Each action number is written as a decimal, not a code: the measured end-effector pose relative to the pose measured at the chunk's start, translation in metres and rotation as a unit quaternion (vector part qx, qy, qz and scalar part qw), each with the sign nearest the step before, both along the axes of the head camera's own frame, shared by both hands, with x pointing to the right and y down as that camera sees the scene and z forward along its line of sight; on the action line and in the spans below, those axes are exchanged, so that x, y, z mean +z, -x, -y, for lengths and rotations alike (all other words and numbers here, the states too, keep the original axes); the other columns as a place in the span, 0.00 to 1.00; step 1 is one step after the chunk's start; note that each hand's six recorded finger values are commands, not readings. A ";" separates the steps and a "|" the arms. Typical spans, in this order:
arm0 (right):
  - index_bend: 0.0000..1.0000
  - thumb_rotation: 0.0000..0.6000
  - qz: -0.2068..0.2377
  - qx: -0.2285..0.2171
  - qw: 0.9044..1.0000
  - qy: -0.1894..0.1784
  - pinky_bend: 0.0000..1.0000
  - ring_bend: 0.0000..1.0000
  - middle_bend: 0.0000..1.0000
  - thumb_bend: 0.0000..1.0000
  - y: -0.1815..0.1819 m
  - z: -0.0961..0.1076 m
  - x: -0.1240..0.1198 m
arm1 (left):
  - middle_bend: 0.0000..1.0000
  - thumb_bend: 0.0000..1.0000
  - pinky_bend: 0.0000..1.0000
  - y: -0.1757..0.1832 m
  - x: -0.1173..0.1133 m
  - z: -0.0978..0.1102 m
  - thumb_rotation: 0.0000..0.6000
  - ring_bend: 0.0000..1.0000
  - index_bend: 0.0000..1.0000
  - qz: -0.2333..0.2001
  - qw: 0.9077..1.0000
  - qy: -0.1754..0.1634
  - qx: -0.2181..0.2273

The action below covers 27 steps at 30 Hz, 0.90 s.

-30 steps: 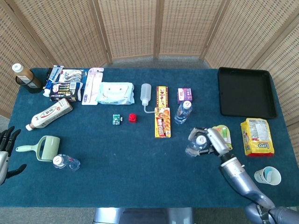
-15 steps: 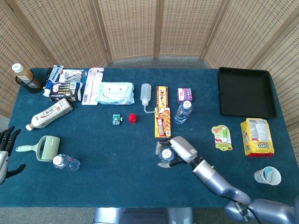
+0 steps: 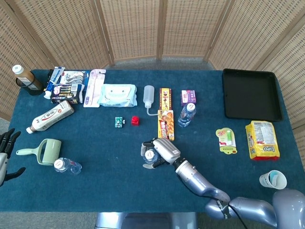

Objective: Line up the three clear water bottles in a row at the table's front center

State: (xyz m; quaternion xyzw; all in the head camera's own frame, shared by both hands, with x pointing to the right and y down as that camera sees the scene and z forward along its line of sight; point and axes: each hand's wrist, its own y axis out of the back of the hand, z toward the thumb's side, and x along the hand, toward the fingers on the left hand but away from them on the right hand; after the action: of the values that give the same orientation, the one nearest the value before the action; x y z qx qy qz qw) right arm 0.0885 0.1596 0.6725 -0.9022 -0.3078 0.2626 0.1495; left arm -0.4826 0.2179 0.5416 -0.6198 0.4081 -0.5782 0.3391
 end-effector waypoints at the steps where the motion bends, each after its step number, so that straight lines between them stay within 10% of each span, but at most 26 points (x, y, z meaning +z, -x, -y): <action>1: 0.52 1.00 0.000 -0.003 1.000 0.000 0.39 0.57 0.69 0.26 0.003 -0.001 0.000 | 0.00 0.05 0.04 0.000 0.000 0.000 1.00 0.00 0.00 0.000 1.000 0.000 0.000; 14: 0.50 1.00 0.005 -0.010 1.000 -0.006 0.39 0.53 0.66 0.26 0.028 -0.002 -0.001 | 0.00 0.05 0.04 0.004 -0.003 0.001 1.00 0.00 0.00 -0.008 1.000 0.001 -0.006; 21: 0.15 1.00 0.004 -0.034 0.999 0.001 0.33 0.32 0.37 0.16 0.022 -0.004 0.000 | 0.00 0.06 0.04 0.006 -0.005 0.001 1.00 0.00 0.00 -0.010 1.000 -0.001 -0.010; 27: 0.10 1.00 0.014 -0.069 0.997 0.018 0.28 0.20 0.26 0.11 0.012 -0.005 -0.009 | 0.00 0.05 0.04 0.004 -0.005 0.000 1.00 0.00 0.00 -0.011 1.000 0.000 -0.007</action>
State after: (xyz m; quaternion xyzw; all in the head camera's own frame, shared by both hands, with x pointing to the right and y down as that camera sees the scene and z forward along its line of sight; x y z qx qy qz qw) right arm 0.0760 0.1650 0.6632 -0.9275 -0.2424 0.2442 0.1463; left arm -0.4866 0.2182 0.5363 -0.6232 0.4164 -0.5737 0.3303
